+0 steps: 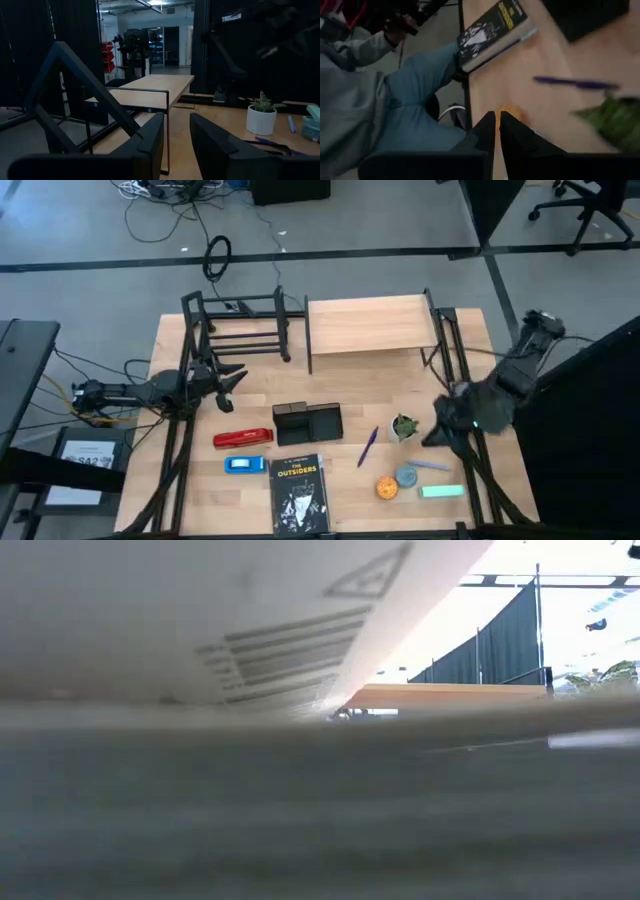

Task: Stock shelves
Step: Put the blue scented candle on the shelf

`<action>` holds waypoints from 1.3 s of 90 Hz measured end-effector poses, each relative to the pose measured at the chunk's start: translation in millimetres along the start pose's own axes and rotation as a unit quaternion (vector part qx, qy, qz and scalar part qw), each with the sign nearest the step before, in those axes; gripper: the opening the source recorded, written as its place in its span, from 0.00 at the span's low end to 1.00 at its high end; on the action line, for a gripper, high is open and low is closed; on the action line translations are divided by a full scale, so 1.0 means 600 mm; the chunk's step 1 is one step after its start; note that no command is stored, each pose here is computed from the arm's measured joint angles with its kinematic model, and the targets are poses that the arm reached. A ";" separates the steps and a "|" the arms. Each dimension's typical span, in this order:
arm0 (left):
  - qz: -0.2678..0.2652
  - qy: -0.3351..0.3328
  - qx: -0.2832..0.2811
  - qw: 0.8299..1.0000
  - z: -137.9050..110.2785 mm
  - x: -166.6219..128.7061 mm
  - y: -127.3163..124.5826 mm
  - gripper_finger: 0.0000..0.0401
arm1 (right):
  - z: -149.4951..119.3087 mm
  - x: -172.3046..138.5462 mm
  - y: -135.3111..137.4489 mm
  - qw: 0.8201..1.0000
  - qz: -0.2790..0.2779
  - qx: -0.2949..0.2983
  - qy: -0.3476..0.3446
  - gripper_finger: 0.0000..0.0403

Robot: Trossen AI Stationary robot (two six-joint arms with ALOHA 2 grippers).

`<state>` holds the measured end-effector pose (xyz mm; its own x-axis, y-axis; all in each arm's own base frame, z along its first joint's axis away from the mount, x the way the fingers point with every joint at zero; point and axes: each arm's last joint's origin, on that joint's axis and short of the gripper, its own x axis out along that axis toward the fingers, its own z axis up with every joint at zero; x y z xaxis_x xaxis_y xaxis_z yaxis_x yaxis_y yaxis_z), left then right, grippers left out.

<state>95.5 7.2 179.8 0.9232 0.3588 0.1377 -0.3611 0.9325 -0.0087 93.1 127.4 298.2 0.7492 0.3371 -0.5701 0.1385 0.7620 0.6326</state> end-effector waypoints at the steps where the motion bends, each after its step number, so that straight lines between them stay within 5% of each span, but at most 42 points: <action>1: 0.000 0.000 0.000 1.000 0.000 0.000 0.000 0.19 | -0.005 0.001 0.001 1.000 -0.004 0.003 0.002 0.00; 23: 0.000 -0.001 -0.002 1.000 0.000 0.000 0.000 0.19 | -0.104 0.047 -0.004 0.986 -0.157 0.033 0.036 0.00; 49: 0.000 -0.001 -0.002 1.000 0.000 0.000 0.000 0.19 | -0.140 0.088 -0.036 0.941 -0.329 0.075 0.020 0.10; 63: 0.000 -0.002 -0.003 1.000 0.001 0.000 0.000 0.19 | -0.142 0.093 -0.036 0.942 -0.331 0.049 0.039 0.29; 81: 0.000 -0.002 -0.003 1.000 0.001 0.000 0.000 0.19 | -0.124 0.119 -0.044 0.948 -0.275 -0.027 0.158 0.48; 97: 0.000 -0.004 -0.004 1.000 0.001 0.000 0.000 0.19 | -0.100 0.156 -0.051 0.957 -0.209 -0.088 0.179 0.54; 117: 0.000 -0.005 -0.004 1.000 0.002 0.000 0.000 0.19 | -0.113 0.185 -0.071 0.946 -0.223 -0.129 0.195 0.53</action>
<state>95.3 7.3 180.7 0.9218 0.3589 0.1468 -0.3604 0.9326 -0.0172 126.5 170.0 172.5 0.3518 0.0904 -0.9317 0.1833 0.9694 0.1632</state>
